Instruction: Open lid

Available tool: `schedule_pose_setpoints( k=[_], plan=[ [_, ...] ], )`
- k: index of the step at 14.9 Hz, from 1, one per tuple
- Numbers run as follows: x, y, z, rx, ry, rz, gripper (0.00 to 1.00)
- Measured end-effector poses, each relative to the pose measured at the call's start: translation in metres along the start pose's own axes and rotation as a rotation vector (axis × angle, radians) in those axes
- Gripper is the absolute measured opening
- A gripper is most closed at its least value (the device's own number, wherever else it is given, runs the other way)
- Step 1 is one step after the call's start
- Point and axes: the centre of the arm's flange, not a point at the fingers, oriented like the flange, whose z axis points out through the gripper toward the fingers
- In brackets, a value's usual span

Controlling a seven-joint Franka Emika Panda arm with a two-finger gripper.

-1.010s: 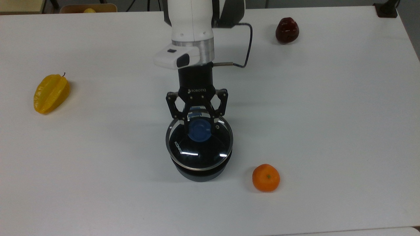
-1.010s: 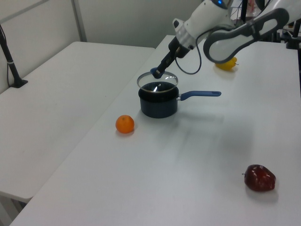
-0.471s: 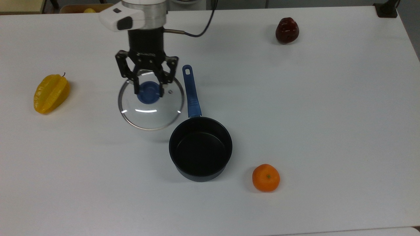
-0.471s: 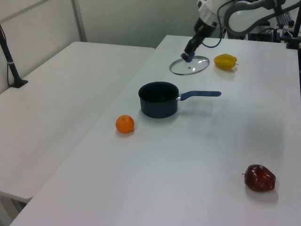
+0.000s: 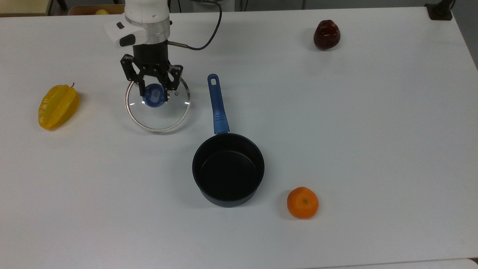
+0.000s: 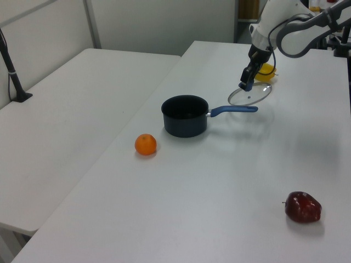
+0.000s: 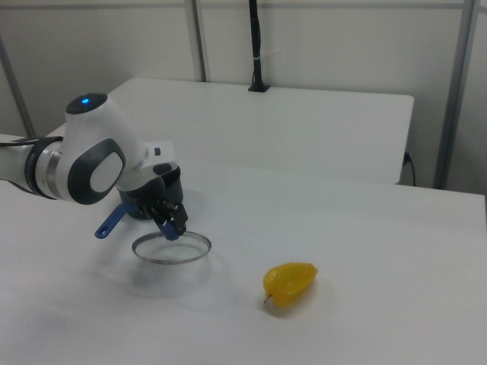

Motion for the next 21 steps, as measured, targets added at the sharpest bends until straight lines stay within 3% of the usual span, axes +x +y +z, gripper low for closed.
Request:
schedule_pose_setpoints(
  k=[16, 18, 19, 20, 21],
  plan=[
    [-0.017, -0.013, 0.042, 0.001, -0.125, -0.02, 0.63],
    [-0.018, -0.012, 0.041, -0.008, -0.176, -0.02, 0.77],
    [-0.014, -0.011, 0.035, -0.014, -0.204, -0.019, 0.91],
    [-0.01, -0.01, 0.03, -0.018, -0.216, -0.017, 0.99],
    [-0.005, -0.009, 0.023, -0.022, -0.229, -0.015, 1.0]
  ],
)
